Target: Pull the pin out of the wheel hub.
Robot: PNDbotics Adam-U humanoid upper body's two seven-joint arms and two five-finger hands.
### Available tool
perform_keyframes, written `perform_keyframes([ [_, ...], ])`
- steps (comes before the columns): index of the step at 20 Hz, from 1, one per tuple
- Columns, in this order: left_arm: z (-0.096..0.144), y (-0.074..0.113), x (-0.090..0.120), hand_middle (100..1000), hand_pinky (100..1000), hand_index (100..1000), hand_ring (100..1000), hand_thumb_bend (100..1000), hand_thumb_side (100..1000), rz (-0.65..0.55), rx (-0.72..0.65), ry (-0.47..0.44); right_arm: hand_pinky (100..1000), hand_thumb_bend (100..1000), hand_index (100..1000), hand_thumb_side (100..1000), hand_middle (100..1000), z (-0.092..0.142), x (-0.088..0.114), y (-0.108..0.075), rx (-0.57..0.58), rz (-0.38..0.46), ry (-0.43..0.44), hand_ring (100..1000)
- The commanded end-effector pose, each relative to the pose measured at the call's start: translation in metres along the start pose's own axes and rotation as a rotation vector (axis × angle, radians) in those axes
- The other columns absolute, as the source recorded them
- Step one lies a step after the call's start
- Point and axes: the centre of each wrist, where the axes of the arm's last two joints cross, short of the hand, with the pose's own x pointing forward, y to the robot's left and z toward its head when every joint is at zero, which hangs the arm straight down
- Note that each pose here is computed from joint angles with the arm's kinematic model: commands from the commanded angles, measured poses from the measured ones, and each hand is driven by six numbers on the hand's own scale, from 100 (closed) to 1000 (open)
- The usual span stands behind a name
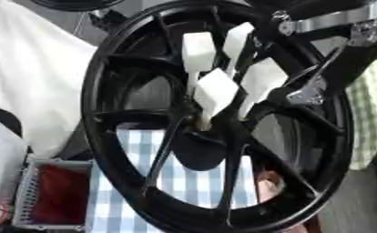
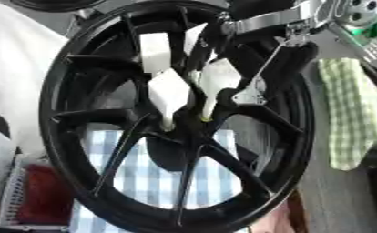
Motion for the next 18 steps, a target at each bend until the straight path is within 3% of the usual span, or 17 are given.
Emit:
perform_keyframes([
  [1,-0.003,-0.002,0.007,590,810,764,772,268,717,0.011,-0.010,-0.030,850,232,830,229,746,0.005,-0.003,-0.005,-0.013,0.020,0.033,849],
  [18,-0.003,-0.002,0.007,589,811,763,773,264,721,0.025,-0.014,-0.027,851,296,829,149,759,0.002,-0.015,-0.001,-0.003,0.023,0.061,854],
])
